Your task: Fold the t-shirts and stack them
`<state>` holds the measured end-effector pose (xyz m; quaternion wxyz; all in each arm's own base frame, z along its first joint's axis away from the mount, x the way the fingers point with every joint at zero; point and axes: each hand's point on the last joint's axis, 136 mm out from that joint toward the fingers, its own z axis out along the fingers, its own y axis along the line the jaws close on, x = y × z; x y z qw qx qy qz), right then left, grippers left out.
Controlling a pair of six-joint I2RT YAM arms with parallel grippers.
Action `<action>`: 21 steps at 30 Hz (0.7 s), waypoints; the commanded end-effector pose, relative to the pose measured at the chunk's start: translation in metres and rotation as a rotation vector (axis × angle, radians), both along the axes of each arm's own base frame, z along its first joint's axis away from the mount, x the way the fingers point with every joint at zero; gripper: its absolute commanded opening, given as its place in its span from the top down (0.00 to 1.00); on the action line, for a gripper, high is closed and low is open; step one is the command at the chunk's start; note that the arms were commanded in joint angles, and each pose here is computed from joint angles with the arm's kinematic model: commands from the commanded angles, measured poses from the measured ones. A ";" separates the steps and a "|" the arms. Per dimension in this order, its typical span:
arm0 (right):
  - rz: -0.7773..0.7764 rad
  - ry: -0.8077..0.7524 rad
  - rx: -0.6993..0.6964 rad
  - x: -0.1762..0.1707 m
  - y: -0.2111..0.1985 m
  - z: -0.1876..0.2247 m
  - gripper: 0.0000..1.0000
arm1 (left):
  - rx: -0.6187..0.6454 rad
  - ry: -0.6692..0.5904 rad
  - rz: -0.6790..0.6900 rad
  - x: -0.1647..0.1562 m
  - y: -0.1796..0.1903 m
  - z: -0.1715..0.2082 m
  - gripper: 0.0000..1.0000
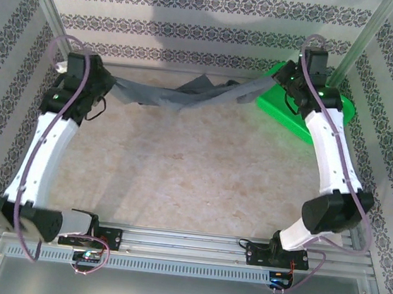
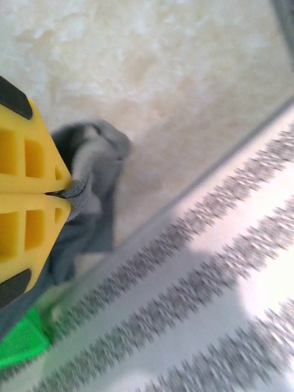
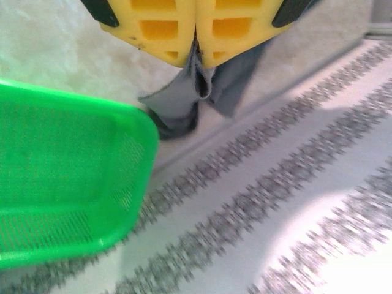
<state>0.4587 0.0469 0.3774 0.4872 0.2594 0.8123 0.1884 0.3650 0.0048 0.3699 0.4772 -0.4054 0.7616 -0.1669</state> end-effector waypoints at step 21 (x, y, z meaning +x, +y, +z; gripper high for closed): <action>0.157 -0.236 0.229 0.040 0.057 0.066 1.00 | -0.125 -0.125 0.035 0.064 0.054 0.042 1.00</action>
